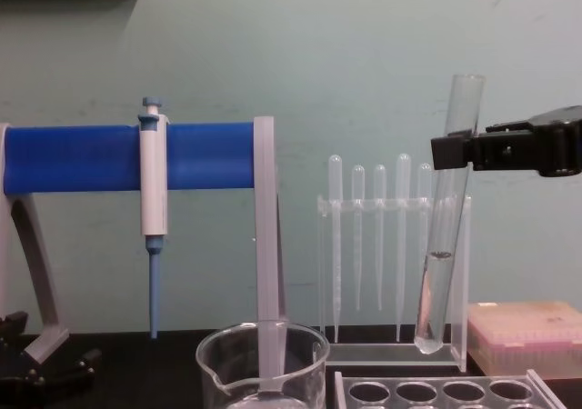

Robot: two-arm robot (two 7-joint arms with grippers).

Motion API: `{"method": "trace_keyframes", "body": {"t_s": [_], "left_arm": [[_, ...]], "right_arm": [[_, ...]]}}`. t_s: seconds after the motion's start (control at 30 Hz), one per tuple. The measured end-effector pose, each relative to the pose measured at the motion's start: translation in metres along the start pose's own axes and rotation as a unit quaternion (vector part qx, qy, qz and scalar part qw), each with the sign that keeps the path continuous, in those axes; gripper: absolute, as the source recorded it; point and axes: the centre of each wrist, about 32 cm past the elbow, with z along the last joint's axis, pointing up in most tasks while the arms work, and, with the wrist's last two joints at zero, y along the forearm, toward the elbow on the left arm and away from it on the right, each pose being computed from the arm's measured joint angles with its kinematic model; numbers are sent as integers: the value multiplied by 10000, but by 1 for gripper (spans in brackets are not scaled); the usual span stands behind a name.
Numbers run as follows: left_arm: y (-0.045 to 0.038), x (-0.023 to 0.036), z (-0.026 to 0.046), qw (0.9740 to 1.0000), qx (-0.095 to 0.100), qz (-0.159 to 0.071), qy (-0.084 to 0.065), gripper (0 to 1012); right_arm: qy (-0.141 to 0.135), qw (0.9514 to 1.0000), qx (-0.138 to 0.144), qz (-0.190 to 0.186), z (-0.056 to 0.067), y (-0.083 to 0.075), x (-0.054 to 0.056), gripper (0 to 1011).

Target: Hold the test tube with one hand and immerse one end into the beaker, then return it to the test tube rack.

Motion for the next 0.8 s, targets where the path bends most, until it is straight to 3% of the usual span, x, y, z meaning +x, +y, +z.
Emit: {"method": "trace_keyframes", "body": {"t_s": [0.8], "left_arm": [[0,0,0,10000,0,0,0,1000]], "right_arm": [[0,10000,0,0,0,0,0,241]]}}
